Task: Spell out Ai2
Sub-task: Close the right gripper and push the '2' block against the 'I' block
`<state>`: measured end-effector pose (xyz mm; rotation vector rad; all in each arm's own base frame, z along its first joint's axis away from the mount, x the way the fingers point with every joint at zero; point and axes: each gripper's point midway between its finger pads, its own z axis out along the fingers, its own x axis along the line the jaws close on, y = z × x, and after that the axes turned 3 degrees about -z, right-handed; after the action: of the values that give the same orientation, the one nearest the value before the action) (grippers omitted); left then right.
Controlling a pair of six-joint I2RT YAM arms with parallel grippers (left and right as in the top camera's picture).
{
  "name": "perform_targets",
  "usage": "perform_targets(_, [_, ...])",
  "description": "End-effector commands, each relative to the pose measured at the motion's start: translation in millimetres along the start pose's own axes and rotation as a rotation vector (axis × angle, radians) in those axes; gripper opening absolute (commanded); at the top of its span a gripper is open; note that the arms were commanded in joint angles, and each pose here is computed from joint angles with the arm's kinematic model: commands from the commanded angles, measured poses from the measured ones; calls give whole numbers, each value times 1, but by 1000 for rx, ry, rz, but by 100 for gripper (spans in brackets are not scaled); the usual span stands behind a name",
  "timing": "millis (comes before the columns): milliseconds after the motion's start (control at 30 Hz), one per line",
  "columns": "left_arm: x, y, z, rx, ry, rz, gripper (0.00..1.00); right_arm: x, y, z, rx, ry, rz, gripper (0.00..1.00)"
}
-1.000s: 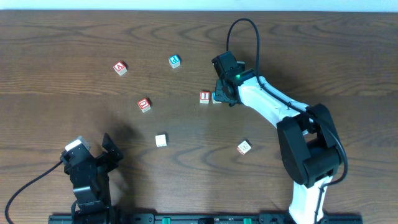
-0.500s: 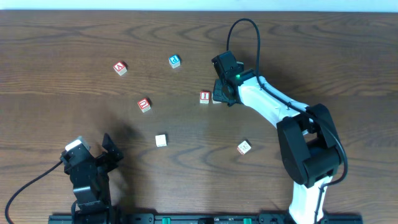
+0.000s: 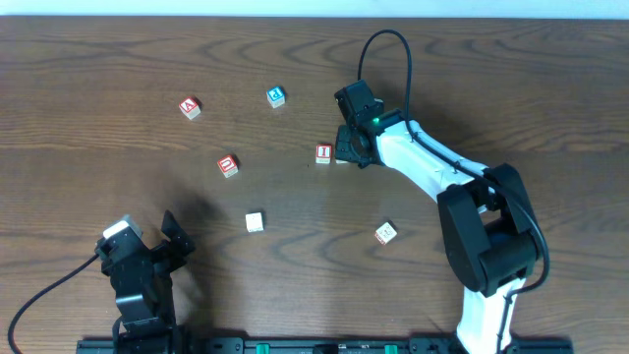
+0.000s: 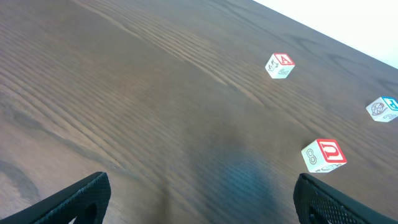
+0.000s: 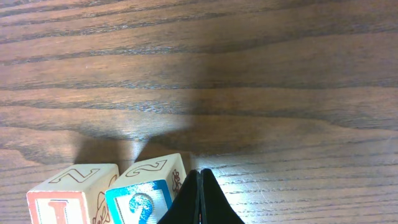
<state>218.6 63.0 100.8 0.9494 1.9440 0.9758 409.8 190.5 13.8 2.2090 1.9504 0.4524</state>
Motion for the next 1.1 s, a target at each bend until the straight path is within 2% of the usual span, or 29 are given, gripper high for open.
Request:
perform_targets(0, [4,-10,3,20,11,20,95,2,-2,3,8,4,22,1])
perform_targets(1067, [4,-10,3,21,12,20,95,13,-2,3,-7,25,10,1])
